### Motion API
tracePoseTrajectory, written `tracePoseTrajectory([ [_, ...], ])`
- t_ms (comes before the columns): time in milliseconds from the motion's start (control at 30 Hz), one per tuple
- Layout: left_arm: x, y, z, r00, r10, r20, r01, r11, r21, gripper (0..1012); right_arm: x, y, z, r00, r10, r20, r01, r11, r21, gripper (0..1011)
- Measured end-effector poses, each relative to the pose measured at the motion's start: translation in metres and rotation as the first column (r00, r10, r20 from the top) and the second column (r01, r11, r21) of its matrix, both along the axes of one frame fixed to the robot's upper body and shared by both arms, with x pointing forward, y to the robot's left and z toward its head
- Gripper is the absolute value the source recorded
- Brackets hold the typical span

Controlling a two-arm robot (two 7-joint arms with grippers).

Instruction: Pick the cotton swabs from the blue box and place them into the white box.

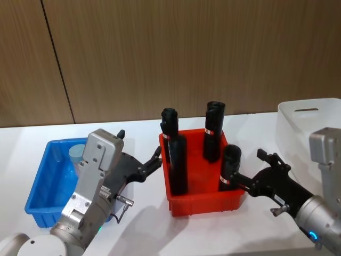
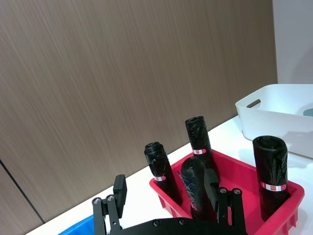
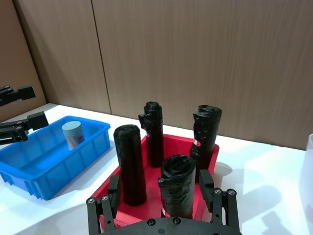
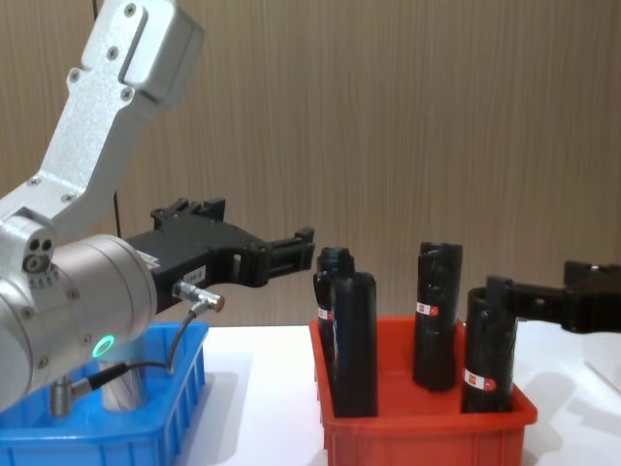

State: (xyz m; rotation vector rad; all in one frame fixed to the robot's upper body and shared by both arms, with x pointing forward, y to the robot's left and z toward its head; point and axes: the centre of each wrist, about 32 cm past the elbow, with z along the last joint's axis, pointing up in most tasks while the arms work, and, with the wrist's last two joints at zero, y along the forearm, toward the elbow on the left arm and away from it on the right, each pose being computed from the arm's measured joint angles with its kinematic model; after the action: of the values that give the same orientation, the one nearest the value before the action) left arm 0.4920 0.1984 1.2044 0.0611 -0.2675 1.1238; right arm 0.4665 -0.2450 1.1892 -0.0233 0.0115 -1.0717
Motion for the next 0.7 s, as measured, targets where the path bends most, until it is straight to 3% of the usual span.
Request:
tracePoseTrajectory([
  [700, 0.0, 0.0, 0.0, 1.0, 0.0, 0.0, 0.0, 1.0, 0.0, 1004, 0.039, -0.001, -0.012, 0.998, 0.033, -0.051, -0.035, 0.999, -0.041, 1002],
])
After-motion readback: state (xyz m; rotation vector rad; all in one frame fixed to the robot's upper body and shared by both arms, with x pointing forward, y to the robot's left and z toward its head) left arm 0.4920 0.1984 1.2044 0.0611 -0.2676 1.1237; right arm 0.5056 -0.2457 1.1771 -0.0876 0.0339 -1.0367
